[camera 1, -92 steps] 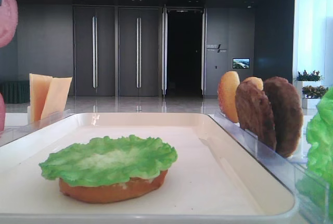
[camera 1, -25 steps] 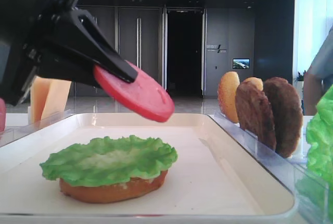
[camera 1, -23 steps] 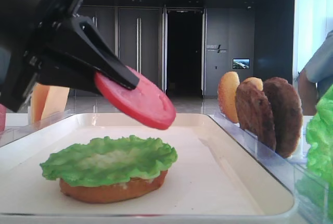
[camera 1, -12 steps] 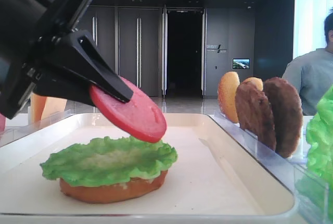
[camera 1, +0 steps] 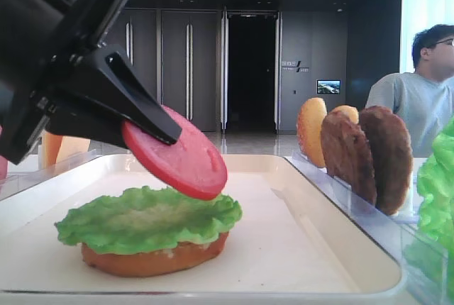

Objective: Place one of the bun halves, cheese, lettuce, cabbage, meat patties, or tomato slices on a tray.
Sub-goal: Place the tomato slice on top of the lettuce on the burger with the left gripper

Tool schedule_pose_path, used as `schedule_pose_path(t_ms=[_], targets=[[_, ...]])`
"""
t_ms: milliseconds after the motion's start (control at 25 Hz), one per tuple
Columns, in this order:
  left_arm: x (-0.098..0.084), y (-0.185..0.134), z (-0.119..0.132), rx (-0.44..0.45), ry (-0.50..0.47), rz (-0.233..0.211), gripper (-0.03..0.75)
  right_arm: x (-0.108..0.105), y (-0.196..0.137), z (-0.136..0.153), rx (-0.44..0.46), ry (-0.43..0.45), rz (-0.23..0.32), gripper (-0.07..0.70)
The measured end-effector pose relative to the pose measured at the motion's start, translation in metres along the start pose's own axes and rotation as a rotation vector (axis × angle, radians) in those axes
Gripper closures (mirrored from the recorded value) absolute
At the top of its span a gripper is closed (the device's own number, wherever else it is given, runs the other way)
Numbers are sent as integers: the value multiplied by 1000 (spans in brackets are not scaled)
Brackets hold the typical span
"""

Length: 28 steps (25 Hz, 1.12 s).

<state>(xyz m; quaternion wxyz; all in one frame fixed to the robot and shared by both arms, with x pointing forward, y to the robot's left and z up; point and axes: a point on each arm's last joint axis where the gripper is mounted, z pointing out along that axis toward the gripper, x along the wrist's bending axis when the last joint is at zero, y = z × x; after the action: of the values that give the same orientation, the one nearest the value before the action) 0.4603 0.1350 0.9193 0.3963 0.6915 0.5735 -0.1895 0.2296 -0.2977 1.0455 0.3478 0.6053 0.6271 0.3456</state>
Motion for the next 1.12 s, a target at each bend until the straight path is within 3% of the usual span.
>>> schedule_pose_path(t_ms=[320, 760, 840, 1120], targets=[[11, -5, 12, 48, 5, -29, 664, 0, 0, 0, 0, 0, 0, 285], [11, -5, 12, 50, 1, -11, 646, 0, 0, 0, 0, -1, 0, 285], [12, -4, 11, 44, 2, -17, 592, 0, 0, 0, 0, -1, 0, 285], [18, 10, -13, -25, 6, -78, 253, 0, 0, 0, 0, -1, 0, 285]])
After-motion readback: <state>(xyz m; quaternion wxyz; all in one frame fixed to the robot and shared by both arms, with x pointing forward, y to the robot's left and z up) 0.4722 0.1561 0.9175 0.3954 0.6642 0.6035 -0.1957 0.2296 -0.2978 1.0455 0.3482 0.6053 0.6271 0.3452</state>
